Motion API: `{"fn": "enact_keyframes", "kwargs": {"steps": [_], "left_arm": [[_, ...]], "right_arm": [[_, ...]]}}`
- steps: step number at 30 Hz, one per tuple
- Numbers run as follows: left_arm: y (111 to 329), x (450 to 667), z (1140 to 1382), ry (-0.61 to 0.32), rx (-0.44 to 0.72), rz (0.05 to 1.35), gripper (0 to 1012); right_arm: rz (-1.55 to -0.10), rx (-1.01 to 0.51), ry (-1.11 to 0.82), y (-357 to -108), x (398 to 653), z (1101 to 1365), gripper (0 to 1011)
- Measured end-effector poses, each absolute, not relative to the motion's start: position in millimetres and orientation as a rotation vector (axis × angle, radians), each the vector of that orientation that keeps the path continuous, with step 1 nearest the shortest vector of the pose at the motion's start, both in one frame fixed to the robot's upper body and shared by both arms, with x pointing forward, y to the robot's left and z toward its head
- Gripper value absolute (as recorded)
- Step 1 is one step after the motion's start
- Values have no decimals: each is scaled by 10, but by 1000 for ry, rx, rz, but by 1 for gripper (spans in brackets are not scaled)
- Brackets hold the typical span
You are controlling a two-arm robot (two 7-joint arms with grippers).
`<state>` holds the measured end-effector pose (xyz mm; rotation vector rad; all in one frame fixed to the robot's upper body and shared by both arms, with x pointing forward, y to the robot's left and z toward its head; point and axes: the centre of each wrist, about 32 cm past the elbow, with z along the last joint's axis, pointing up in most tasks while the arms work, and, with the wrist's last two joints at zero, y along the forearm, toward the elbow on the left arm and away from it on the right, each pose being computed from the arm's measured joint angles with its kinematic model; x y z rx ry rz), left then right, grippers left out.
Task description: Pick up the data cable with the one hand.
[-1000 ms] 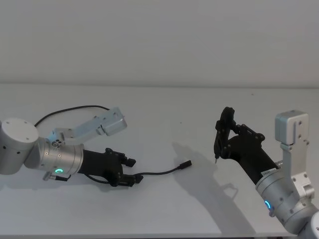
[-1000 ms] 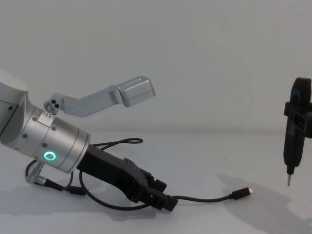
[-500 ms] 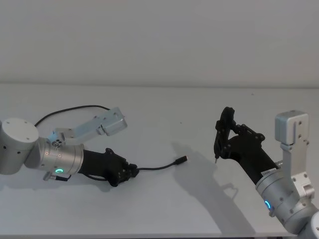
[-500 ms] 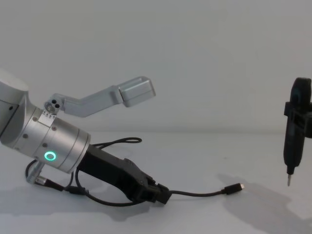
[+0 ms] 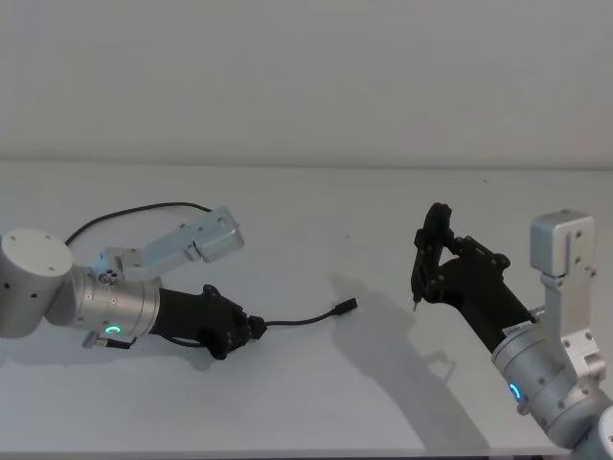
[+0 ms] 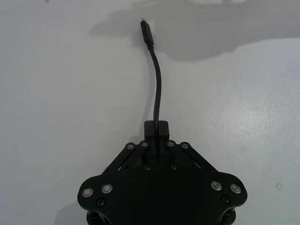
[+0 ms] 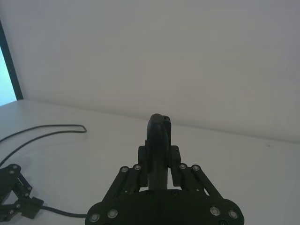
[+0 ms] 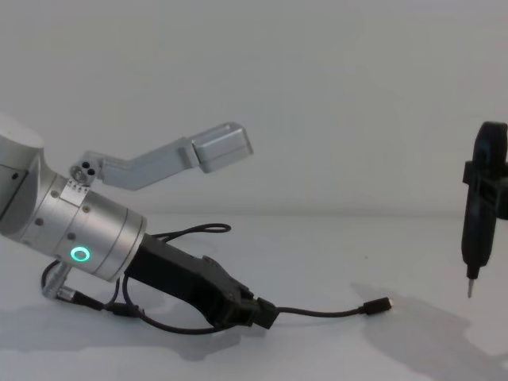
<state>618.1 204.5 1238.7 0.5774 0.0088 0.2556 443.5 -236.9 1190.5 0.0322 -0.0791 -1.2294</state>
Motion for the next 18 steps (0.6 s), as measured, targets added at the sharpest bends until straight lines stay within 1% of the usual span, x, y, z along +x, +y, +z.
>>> {"fn": "enact_keyframes", "kwargs": {"steps": [18], "left_arm": [[2192,6047,12521,-59,476,241,40]], "right_arm": [[-1183,150,-106,-2309,4507,12136,275]]}}
